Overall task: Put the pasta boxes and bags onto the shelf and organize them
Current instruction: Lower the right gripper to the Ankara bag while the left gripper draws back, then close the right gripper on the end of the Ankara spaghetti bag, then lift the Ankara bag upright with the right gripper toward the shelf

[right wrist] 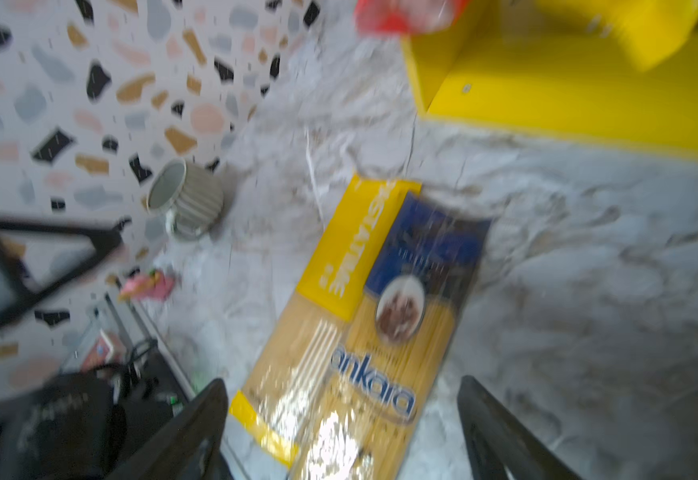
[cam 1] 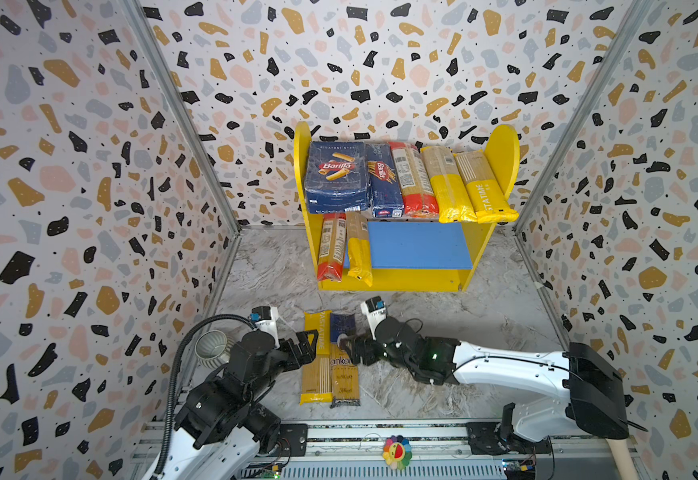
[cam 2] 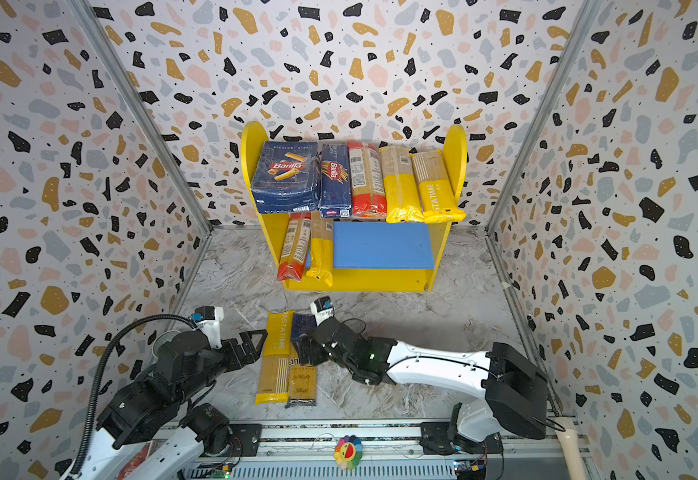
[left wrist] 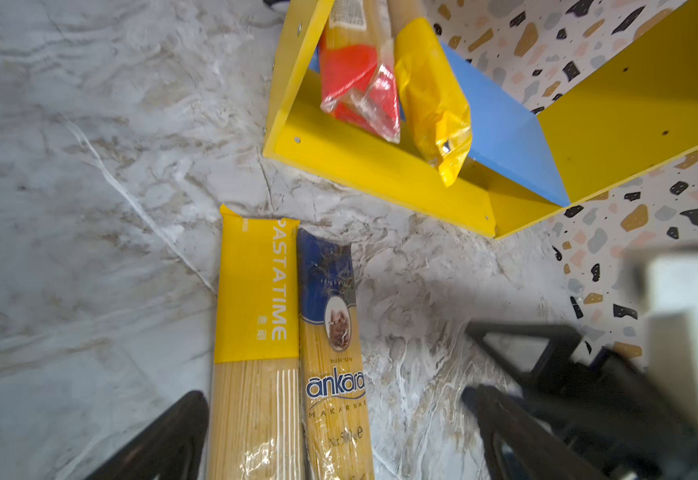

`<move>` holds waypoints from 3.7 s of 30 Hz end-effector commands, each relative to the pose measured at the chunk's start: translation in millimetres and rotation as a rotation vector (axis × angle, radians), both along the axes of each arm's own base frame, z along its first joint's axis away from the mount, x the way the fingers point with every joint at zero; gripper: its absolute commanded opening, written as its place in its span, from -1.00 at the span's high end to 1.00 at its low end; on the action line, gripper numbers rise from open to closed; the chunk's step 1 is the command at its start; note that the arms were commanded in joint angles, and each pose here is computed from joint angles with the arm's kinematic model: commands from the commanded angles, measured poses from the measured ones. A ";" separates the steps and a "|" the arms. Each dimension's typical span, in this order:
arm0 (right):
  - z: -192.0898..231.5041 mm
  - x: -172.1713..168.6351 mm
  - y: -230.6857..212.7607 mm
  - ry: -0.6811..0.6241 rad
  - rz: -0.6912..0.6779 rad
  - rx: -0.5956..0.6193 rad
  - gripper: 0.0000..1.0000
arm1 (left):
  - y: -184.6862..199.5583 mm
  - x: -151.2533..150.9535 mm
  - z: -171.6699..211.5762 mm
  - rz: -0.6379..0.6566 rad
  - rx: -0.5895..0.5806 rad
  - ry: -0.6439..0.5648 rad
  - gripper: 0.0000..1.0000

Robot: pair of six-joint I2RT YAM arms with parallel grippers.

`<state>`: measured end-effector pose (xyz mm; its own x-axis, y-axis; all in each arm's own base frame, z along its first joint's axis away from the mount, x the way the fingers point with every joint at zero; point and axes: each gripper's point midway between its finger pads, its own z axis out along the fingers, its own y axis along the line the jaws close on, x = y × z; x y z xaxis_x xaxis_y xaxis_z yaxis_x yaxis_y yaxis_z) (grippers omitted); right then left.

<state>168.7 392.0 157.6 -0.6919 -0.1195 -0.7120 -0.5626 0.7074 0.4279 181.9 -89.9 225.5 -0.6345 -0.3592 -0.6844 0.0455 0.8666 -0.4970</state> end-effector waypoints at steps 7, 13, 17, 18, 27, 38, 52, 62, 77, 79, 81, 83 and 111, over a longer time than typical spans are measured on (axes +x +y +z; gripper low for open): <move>-68.1 -36.3 15.8 0.069 0.005 -0.115 -0.79 | 6.9 -29.3 12.6 -0.095 0.089 0.074 -0.99; -93.6 -37.0 37.3 0.095 0.029 -0.160 -0.79 | 12.6 -60.6 21.8 -0.156 0.057 0.074 -0.99; -102.1 -36.3 47.5 0.104 0.039 -0.170 -0.80 | 9.5 -77.1 32.2 -0.211 0.008 0.058 -0.99; -103.9 -35.4 49.4 0.104 0.037 -0.178 -0.80 | 8.8 -80.3 36.1 -0.224 -0.001 0.048 -0.99; -147.1 -16.1 18.8 0.081 -0.073 -0.480 -0.80 | 8.1 -84.4 42.2 -0.243 -0.015 0.023 -0.99; -181.7 -24.1 -32.4 0.165 -0.112 -0.592 -0.09 | -5.1 -72.9 36.5 -0.272 -0.034 0.008 -0.99; -128.7 -58.8 -74.2 0.366 -0.016 -0.149 0.69 | -26.1 -46.6 23.1 -0.281 -0.051 0.045 -0.99; -64.0 -44.1 -123.5 0.403 0.001 0.249 0.79 | -41.8 -25.3 20.3 -0.282 -0.067 0.065 -0.99; -29.3 -30.8 -171.4 0.377 -0.045 0.412 0.85 | -76.1 12.7 -5.9 -0.316 -0.085 0.119 -0.99; -24.6 -31.0 -173.3 0.371 -0.043 0.415 0.86 | -78.1 15.8 -12.2 -0.314 -0.068 0.127 -0.99; -19.5 -30.8 -175.0 0.366 -0.043 0.417 0.86 | -81.8 18.1 -19.9 -0.320 -0.051 0.141 -0.99; -14.9 -30.3 -176.7 0.358 -0.047 0.415 0.87 | -88.1 19.1 -23.6 -0.335 -0.037 0.145 -0.99; 108.6 19.5 -179.9 0.139 -0.044 0.529 0.91 | -104.2 2.8 -21.3 -0.376 0.086 0.086 -0.99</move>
<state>174.0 201.5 185.1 -0.8914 0.2335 -0.3884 -0.2168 0.5330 0.8179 185.0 -201.6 195.7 -0.7847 -0.0267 -0.6193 0.3328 0.8248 -0.4572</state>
